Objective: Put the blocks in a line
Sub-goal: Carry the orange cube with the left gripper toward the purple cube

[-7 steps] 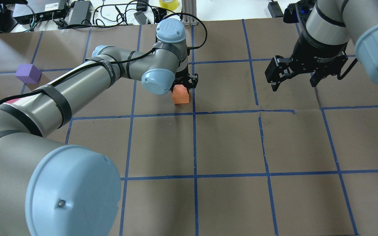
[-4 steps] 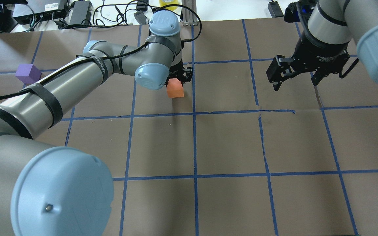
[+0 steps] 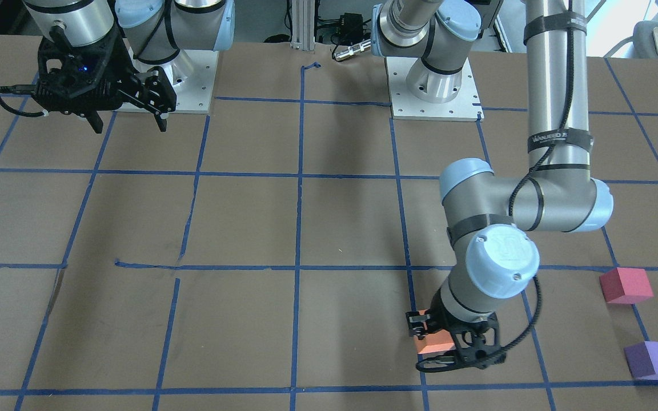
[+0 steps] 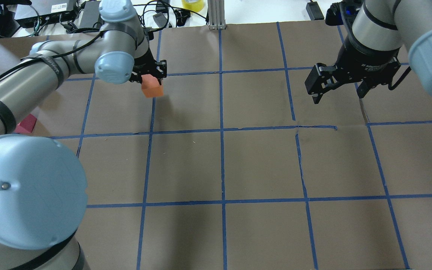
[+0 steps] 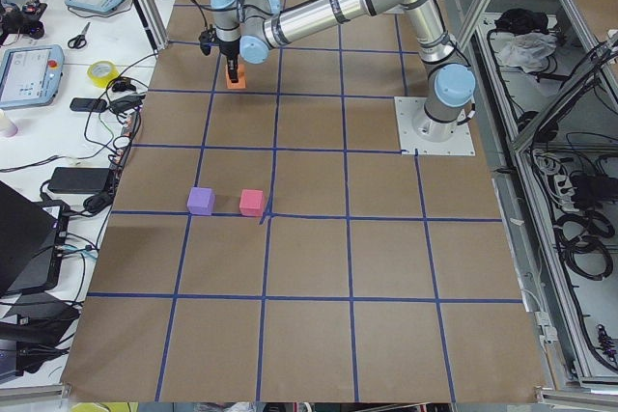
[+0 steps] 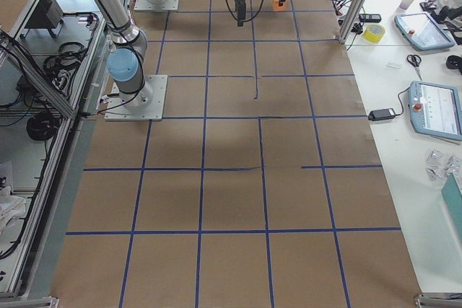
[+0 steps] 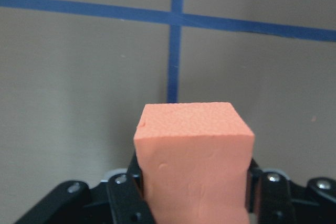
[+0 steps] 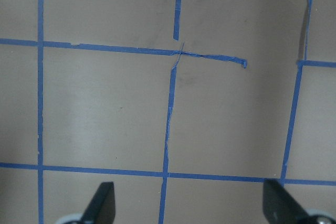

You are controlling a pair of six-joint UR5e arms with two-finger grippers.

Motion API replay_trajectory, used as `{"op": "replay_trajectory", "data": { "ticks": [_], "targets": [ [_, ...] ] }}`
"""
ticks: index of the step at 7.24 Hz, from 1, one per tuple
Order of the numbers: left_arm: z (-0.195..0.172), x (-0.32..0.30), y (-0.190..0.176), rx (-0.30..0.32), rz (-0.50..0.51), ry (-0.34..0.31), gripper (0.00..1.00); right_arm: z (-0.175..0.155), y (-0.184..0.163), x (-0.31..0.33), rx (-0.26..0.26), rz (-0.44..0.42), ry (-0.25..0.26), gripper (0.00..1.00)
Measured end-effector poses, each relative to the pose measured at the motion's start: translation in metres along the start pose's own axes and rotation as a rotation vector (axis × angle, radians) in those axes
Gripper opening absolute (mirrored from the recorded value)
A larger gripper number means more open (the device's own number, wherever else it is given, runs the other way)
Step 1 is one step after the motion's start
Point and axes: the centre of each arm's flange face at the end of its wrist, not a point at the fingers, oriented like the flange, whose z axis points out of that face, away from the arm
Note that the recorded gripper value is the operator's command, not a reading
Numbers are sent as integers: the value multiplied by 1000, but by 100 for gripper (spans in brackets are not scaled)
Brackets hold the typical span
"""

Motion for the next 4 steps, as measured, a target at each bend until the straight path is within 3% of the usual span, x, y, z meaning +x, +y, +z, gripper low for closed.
{"op": "replay_trajectory", "data": {
  "ticks": [4],
  "targets": [
    [-9, -265, -19, 25, 152, -35, 8, -1, 1, 0, 3, -1, 1, 100]
  ]
}}
